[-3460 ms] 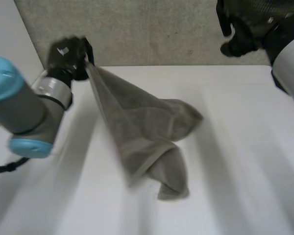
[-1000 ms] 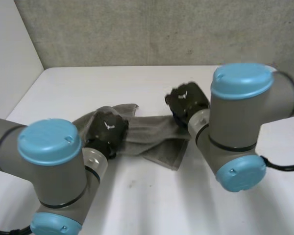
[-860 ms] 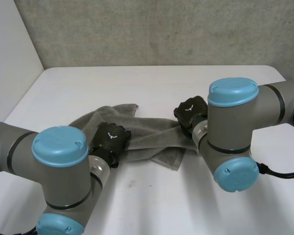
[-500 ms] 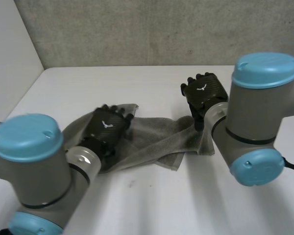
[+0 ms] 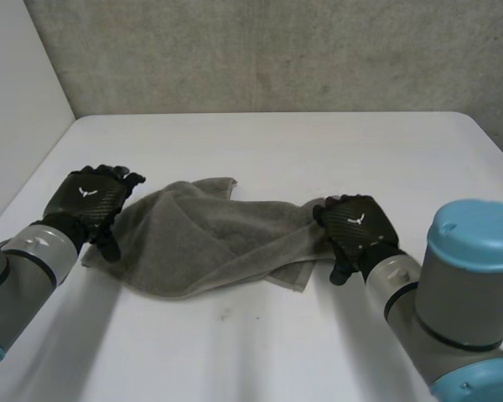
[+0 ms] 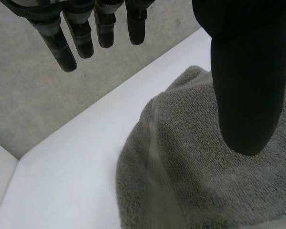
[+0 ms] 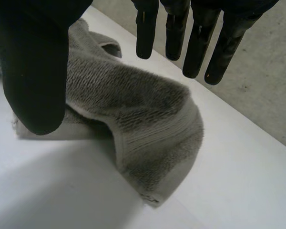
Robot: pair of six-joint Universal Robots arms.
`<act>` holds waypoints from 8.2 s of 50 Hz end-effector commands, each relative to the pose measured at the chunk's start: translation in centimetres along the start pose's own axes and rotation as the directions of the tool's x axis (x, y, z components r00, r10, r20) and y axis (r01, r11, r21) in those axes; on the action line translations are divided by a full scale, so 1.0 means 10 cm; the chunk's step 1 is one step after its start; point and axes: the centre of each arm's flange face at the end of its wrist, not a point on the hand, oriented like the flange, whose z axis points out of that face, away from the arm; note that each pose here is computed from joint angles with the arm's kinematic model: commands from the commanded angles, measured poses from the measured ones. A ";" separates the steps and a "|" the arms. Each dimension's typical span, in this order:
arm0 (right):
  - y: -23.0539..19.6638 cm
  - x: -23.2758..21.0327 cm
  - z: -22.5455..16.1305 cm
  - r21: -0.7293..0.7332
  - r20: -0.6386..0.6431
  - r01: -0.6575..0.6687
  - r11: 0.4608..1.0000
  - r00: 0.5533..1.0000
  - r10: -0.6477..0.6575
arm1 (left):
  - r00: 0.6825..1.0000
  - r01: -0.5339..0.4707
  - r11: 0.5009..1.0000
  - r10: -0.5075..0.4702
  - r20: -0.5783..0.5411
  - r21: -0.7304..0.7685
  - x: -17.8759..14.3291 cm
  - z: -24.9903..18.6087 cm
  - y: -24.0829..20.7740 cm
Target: Fold the laundry
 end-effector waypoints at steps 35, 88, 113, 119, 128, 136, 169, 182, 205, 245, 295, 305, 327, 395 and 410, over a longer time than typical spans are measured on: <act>-0.14 0.13 0.91 0.200 -0.166 0.255 0.946 0.960 -0.224 | 0.999 0.044 0.998 -0.045 -0.008 -0.048 0.01 -0.01 0.14; -0.09 0.57 0.77 0.000 -0.146 0.131 0.991 0.981 -0.130 | 0.995 0.051 0.992 -0.061 -0.083 -0.114 0.17 0.35 0.73; -0.04 0.55 0.77 -0.010 -0.138 0.131 0.991 0.982 -0.131 | 0.989 0.063 0.976 -0.089 -0.117 -0.211 0.21 0.22 0.73; -0.04 0.55 0.77 -0.009 -0.139 0.131 0.991 0.982 -0.131 | 0.989 0.065 0.974 -0.092 -0.117 -0.218 0.21 0.23 0.75; 0.00 0.53 0.76 -0.019 -0.132 0.131 0.991 0.982 -0.132 | 0.990 0.061 0.980 -0.083 -0.110 -0.191 0.20 0.35 0.78; 0.01 0.53 0.76 -0.020 -0.131 0.130 0.991 0.982 -0.132 | 0.992 0.054 0.987 -0.070 -0.100 -0.154 0.18 0.46 0.78; -0.82 0.84 -0.27 -0.221 -0.004 0.431 0.875 0.896 -0.443 | 0.994 -0.088 0.970 0.071 0.082 0.227 -0.34 -0.38 -0.81; -0.80 0.66 -0.64 -0.209 0.191 0.516 0.831 0.855 -0.483 | 0.981 -0.182 0.976 0.173 -0.088 -0.119 -0.15 -0.52 -0.33; -2.46 1.42 0.28 0.440 -0.663 0.541 0.717 0.734 -0.147 | 0.903 -0.311 0.703 0.009 0.429 0.640 -0.89 0.69 -2.29; 0.41 0.74 0.68 -0.169 -0.026 -0.068 0.983 0.998 0.064 | 0.982 -0.132 0.986 0.116 0.150 0.104 -0.20 0.63 0.37; -1.28 1.56 -0.33 0.124 -0.310 0.206 0.971 0.937 -0.160 | 0.971 -0.187 0.946 0.136 0.198 0.266 -0.44 -0.31 -0.90; -1.35 1.39 -0.72 -0.064 -0.206 0.460 0.886 0.862 -0.463 | 0.982 -0.160 0.978 0.144 0.126 0.133 -0.41 -0.68 -1.02; -0.81 1.38 0.63 -0.203 -0.153 0.501 0.841 0.832 -0.533 | 0.952 -0.300 0.954 0.300 0.065 -0.016 -0.59 0.93 -0.59; -0.34 0.98 -0.50 -0.330 0.165 0.528 0.783 0.849 -0.503 | 0.975 -0.221 0.937 0.211 -0.065 -0.270 -0.33 -0.40 0.19; -0.11 0.94 0.65 -0.230 -0.063 0.521 0.822 0.835 -0.547 | 0.968 -0.250 0.963 0.248 -0.035 -0.099 -0.31 0.55 0.31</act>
